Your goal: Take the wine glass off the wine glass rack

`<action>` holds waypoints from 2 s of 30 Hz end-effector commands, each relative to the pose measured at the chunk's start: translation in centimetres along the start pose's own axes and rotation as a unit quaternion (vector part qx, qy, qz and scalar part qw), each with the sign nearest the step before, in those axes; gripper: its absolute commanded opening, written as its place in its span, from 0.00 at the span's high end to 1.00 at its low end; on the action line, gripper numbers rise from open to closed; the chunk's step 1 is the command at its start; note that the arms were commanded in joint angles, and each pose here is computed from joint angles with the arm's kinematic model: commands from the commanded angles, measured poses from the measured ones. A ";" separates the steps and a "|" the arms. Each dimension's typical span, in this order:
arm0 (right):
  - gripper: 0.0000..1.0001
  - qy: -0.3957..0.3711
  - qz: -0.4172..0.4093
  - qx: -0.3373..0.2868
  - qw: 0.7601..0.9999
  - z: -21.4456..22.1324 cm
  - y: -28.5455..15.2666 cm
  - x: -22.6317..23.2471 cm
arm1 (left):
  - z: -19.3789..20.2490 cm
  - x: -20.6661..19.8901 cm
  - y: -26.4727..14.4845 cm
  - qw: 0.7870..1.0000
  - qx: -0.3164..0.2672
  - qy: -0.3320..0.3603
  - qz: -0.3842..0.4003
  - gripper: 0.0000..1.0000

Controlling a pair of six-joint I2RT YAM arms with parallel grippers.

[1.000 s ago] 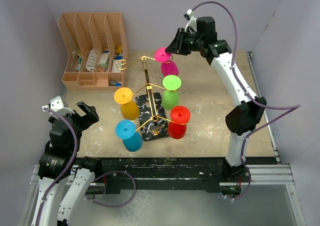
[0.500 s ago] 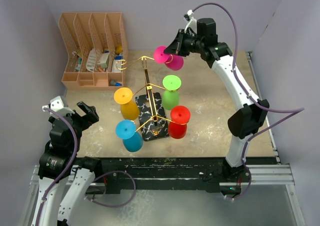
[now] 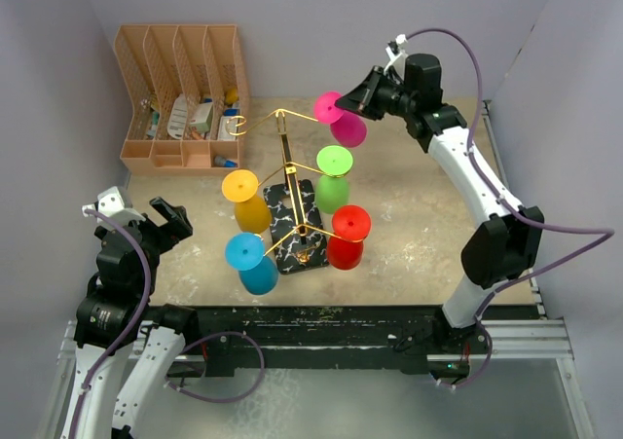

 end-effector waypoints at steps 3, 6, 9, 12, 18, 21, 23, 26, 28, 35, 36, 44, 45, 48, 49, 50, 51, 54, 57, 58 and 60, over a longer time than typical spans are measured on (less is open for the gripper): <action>1.00 0.015 -0.076 -0.035 0.996 -1.5 -2.0 2.9 | -1.2 -0.3 -0.2 1.000 -0.019 -0.009 0.007 0.02; 1.00 0.017 -0.100 -0.015 0.995 -0.9 -2.2 3.5 | -1.2 -0.3 -0.1 1.000 -0.018 -0.008 0.006 0.02; 1.00 0.005 -0.120 -0.011 0.993 -0.9 -2.3 4.3 | -1.2 -0.3 -0.2 1.000 -0.019 -0.009 0.006 0.03; 1.00 0.001 -0.131 0.002 0.991 -0.6 -2.6 4.7 | -1.2 -0.4 -0.2 1.000 -0.018 -0.009 0.007 0.03; 1.00 -0.003 -0.131 0.015 0.991 -0.1 -2.8 4.7 | -1.3 -0.4 -0.2 1.000 -0.019 -0.009 0.009 0.06; 1.00 -0.007 -0.133 0.024 0.991 0.4 -2.7 4.7 | -1.2 -0.4 -0.2 1.000 -0.019 -0.009 0.010 0.07; 1.00 -0.013 -0.130 0.026 0.991 0.7 -2.7 4.7 | -1.2 -0.5 -0.2 1.000 -0.019 -0.009 0.011 0.08; 1.00 -0.017 -0.130 0.027 0.991 1.0 -2.8 4.7 | -1.2 -0.5 -0.1 1.000 -0.019 -0.009 0.011 0.06; 1.00 -0.020 -0.130 0.029 0.991 1.1 -2.9 4.7 | -1.2 -0.5 -0.1 1.000 -0.018 -0.008 0.012 0.05; 1.00 -0.024 -0.139 0.037 0.989 1.4 -2.4 5.2 | -1.2 -0.5 0.0 1.000 -0.016 -0.008 0.011 0.05; 1.00 -0.025 -0.141 0.039 0.989 1.3 -2.2 5.3 | -1.2 -0.5 0.0 1.000 -0.016 -0.008 0.011 0.04; 1.00 -0.018 -0.154 0.047 0.987 0.6 -0.1 5.9 | -1.2 -0.5 -0.1 1.000 -0.018 -0.008 0.011 0.05; 1.00 -0.018 -0.156 0.047 0.987 0.6 0.1 5.9 | -1.2 -0.5 -0.1 1.000 -0.018 -0.008 0.010 0.04; 1.00 -0.017 -0.159 0.046 0.986 0.5 0.6 5.9 | -1.2 -0.5 -0.1 1.000 -0.019 -0.008 0.011 0.04; 1.00 -0.017 -0.160 0.045 0.986 0.4 0.8 5.8 | -1.2 -0.5 -0.1 1.000 -0.019 -0.008 0.011 0.04; 1.00 -0.017 -0.160 0.045 0.986 0.4 0.9 5.8 | -1.2 -0.5 -0.1 1.000 -0.018 -0.008 0.011 0.04; 1.00 -0.020 -0.161 0.043 0.986 0.2 1.1 5.8 | -1.2 -0.5 -0.1 1.000 -0.018 -0.008 0.011 0.04; 1.00 -0.028 -0.161 0.029 0.986 -0.4 1.5 5.9 | -1.3 -0.6 -0.1 1.000 -0.019 -0.008 0.014 0.04; 1.00 -0.044 -0.155 0.004 0.987 -1.5 1.9 6.1 | -1.4 -0.7 -0.1 1.000 -0.022 -0.009 0.016 0.01; 1.00 -0.051 -0.153 -0.006 0.987 -1.9 2.1 6.2 | -1.5 -0.7 -0.1 1.000 -0.024 -0.010 0.016 0.01; 1.00 -0.066 -0.149 -0.024 0.986 -2.8 2.3 6.6 | -1.7 -0.7 -0.2 0.999 -0.025 -0.014 0.017 0.01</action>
Point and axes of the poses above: each gripper's point midway between its finger pads, its own y axis out along the fingers, its own x axis along the line the jaws close on, z = x × y, the point moved 4 cm from there along -y, back along the fingers, and after that the axes turned 12 degrees about y, right-handed, at the moved point
